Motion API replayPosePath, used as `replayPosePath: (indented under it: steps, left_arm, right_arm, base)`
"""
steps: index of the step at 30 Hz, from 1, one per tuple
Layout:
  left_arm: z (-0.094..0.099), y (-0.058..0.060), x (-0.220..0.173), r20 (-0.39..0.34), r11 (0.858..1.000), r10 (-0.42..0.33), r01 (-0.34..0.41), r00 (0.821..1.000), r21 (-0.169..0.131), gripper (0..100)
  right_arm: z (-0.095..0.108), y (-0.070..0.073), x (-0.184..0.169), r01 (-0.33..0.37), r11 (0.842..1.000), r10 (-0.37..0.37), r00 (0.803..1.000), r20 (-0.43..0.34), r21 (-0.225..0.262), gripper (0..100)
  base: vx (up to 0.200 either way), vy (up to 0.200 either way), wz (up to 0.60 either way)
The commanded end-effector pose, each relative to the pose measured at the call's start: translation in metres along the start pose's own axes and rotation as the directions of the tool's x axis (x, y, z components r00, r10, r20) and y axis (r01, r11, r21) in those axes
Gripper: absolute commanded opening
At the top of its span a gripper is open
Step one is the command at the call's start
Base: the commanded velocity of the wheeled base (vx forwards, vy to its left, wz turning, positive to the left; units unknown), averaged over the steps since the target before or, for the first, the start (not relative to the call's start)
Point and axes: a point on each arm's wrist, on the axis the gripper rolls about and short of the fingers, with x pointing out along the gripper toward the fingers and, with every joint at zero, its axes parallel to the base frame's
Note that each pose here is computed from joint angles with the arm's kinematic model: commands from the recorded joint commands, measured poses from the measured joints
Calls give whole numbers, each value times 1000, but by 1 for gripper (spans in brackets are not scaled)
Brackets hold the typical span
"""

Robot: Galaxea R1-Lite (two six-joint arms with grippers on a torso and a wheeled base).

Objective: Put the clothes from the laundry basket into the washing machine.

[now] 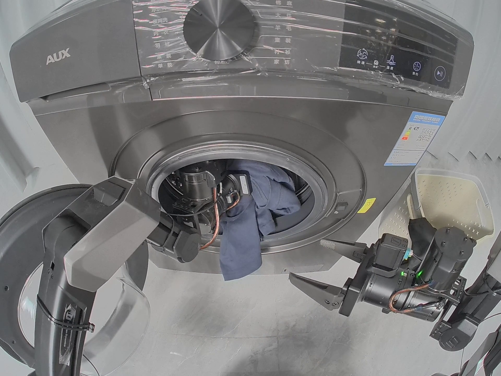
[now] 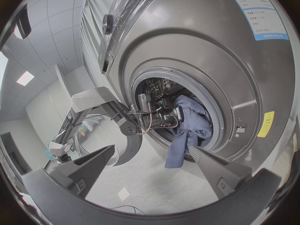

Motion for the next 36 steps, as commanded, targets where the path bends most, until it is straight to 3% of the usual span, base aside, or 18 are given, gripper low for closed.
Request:
replayPosePath:
  steps: [1,6,7,11,16,18,23,28,32,36]
  left_arm:
    - [2,11,12,21,999,51,-51,998,-3,0]
    - [2,14,11,8,998,57,-57,998,-19,0]
    - [2,14,11,8,998,57,-57,998,-19,100]
    - [-2,8,6,-45,997,51,-54,998,-58,100]
    - [11,-8,-11,-126,993,30,-43,992,-107,100]
    - [17,-20,-26,-219,991,2,-31,976,-131,100]
    - [7,-33,-45,-361,995,-23,-15,932,-102,100]
    - [-9,-34,-47,-396,996,-22,-14,918,-88,100]
    - [-26,-28,-43,-421,999,-8,-11,907,-41,100]
    - [-35,-23,-41,-425,1000,2,-10,905,-16,100]
  right_arm:
    - [-1,0,1,0,1000,0,1000,-5,2,100]
    - [-2,0,1,0,1000,0,1000,-6,2,100]
    - [-2,0,1,0,1000,0,1000,-6,2,100]
    - [-2,0,0,0,1000,0,1000,-8,2,100]
    - [-1,0,1,0,1000,0,1000,-5,2,100]
    - [-1,0,1,-1,1000,1,1000,-2,1,100]
    - [0,1,1,-5,1000,5,1000,-1,0,100]
    - [0,3,1,-12,1000,12,1000,1,0,100]
    - [0,3,1,-12,1000,12,1000,3,-1,100]
    - [0,3,1,-12,1000,12,1000,0,0,100]
  base:
    - [0,0,0]
    - [0,0,0]
    - [0,0,0]
    - [0,0,0]
    - [0,0,0]
    - [0,0,0]
    - [0,0,0]
    - [0,0,0]
    - [0,0,0]
    - [0,0,0]
